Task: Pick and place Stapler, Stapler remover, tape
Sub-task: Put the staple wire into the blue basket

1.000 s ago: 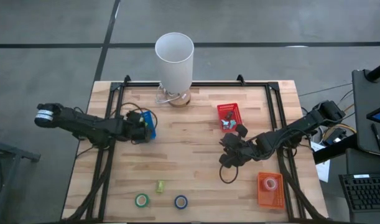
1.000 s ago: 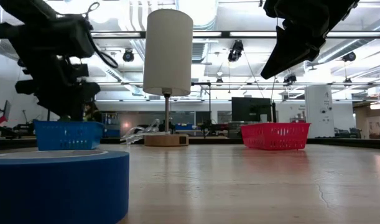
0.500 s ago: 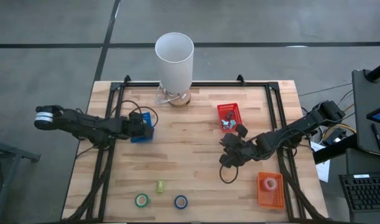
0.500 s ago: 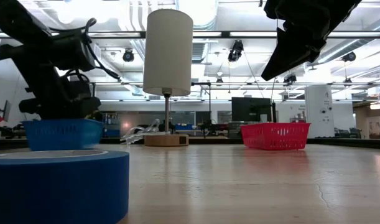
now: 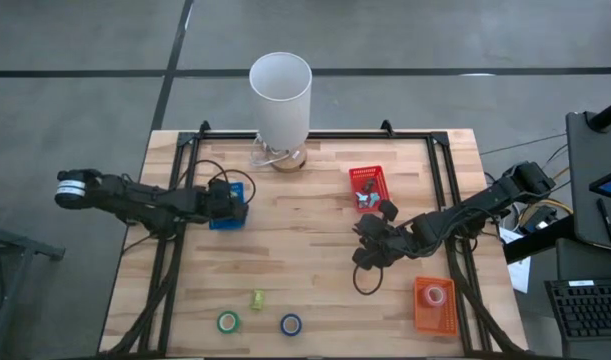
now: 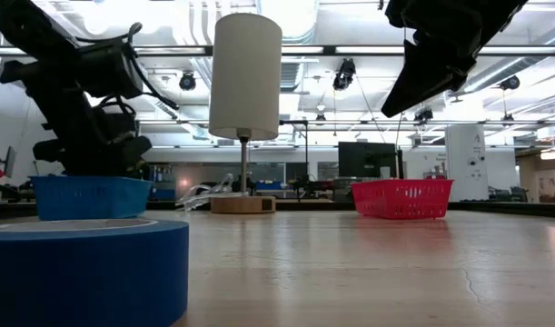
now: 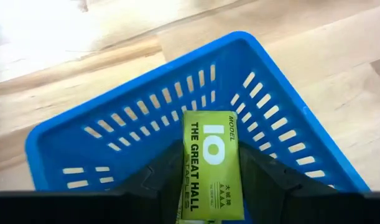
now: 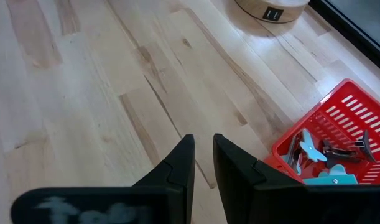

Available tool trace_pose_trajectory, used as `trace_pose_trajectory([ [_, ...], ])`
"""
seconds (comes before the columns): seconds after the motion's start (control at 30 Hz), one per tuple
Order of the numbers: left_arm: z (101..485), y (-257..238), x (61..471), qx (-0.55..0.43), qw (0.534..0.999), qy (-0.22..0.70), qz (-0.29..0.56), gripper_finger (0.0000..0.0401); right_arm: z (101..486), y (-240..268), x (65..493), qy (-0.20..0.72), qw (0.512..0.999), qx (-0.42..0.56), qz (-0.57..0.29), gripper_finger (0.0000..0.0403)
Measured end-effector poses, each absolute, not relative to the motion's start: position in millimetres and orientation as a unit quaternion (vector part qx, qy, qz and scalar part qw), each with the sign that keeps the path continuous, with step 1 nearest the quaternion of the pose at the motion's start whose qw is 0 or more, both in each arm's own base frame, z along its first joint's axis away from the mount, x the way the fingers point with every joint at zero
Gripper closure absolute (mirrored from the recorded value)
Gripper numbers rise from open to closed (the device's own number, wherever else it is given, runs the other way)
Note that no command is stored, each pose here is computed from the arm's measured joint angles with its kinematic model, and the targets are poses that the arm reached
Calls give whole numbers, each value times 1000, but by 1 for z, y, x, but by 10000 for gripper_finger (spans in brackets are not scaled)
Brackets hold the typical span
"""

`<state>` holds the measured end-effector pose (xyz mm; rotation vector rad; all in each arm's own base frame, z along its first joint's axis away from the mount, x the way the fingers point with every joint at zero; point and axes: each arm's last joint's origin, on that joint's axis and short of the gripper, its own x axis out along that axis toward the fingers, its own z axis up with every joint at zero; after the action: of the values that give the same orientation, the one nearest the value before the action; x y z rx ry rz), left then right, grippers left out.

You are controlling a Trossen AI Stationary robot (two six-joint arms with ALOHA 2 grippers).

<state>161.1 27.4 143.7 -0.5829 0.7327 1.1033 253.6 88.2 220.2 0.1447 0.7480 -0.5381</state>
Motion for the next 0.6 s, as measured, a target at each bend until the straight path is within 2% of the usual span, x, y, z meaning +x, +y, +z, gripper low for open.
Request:
trace_pose_trajectory([
  [0.23, 150, 27, 156, -259, 725, 363, 525, 228, 219, 88, 253, 362, 893, 69, -260, 351],
  [0.37, 154, 27, 159, -256, 729, 363, 521, 227, 219, 88, 253, 363, 892, 68, -260, 351],
  [0.6, 172, 19, 174, -302, 748, 373, 459, 226, 219, 88, 253, 363, 892, 69, -260, 351],
])
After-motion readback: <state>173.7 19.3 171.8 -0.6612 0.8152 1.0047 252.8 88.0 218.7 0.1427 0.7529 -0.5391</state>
